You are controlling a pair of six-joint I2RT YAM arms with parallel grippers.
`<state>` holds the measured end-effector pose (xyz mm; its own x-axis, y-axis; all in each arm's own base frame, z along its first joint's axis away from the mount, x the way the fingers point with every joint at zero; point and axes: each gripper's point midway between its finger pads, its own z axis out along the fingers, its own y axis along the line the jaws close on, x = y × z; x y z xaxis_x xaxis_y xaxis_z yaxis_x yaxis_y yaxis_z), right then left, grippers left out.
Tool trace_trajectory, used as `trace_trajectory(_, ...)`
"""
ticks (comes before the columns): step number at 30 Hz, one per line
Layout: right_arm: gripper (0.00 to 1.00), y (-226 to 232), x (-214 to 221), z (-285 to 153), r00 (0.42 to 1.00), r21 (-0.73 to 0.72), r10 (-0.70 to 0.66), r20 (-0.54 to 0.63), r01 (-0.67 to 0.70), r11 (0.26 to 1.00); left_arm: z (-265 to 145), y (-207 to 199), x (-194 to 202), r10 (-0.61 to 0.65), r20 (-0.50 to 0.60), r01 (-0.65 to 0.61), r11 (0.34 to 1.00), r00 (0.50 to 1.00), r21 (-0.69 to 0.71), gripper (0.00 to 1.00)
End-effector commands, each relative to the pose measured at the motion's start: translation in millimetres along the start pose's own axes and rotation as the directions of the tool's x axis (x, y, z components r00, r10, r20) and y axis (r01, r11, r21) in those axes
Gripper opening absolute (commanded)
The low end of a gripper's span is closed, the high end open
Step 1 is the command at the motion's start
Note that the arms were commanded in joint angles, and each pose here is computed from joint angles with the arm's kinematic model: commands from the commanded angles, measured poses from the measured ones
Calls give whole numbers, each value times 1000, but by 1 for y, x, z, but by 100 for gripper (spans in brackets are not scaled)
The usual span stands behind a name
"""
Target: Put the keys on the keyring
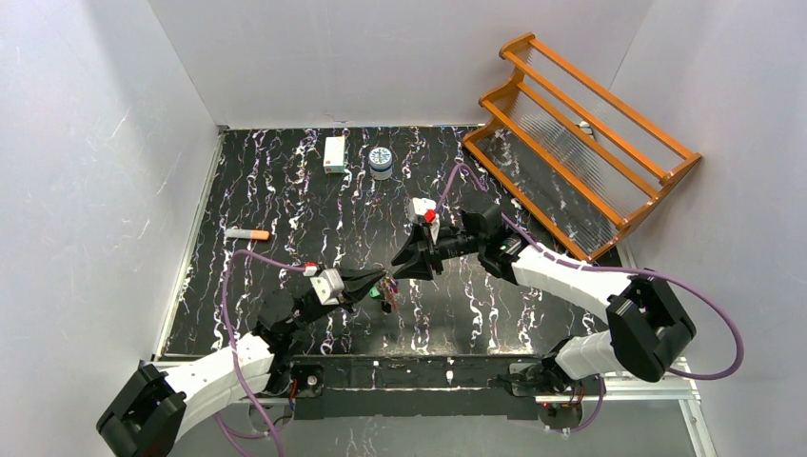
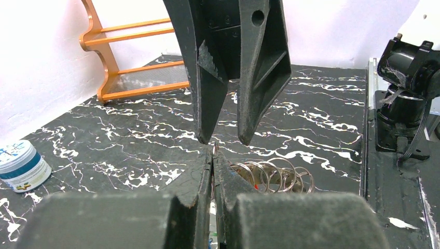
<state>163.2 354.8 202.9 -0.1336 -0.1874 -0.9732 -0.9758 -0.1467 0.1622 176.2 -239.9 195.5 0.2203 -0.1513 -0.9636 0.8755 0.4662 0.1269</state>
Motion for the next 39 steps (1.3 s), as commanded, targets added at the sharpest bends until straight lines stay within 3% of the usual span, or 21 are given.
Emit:
trace_trajectory(1,41,6,-18,5,996,-63,-66,64,70,996,3,-1,-19,22,72,-23,1000,997,8,0)
trace_trajectory(20,28,2,-15,17,996,-92,-59,64,65,994,3,-3,-21,9,76,-10,1000,997,18,0)
trace_trajectory(22,22,2,-13,17,997,-93,-54,60,60,994,4,-3,-22,11,78,-12,1000,997,17,0)
trace_trajectory(25,4,1,-13,17,997,-88,-60,57,65,994,4,-2,-22,11,79,-12,1000,997,17,0)
trace_trajectory(28,1,0,-14,15,996,-71,-73,49,76,995,4,-2,-22,11,77,-12,1000,997,16,0)
trace_trajectory(29,1,0,-13,14,996,-65,-78,42,81,995,4,-1,-22,13,77,-14,1000,997,11,2)
trace_trajectory(32,1,-4,-7,10,997,-31,-75,-9,75,997,5,1,-22,14,73,-14,1000,997,0,28)
trace_trajectory(34,1,-7,-3,7,995,-11,-82,-52,82,997,6,2,-22,24,60,-24,1000,998,-1,40)
trace_trajectory(39,1,-11,5,-6,979,29,-114,-167,120,992,8,6,-7,67,-69,-67,998,995,11,47)
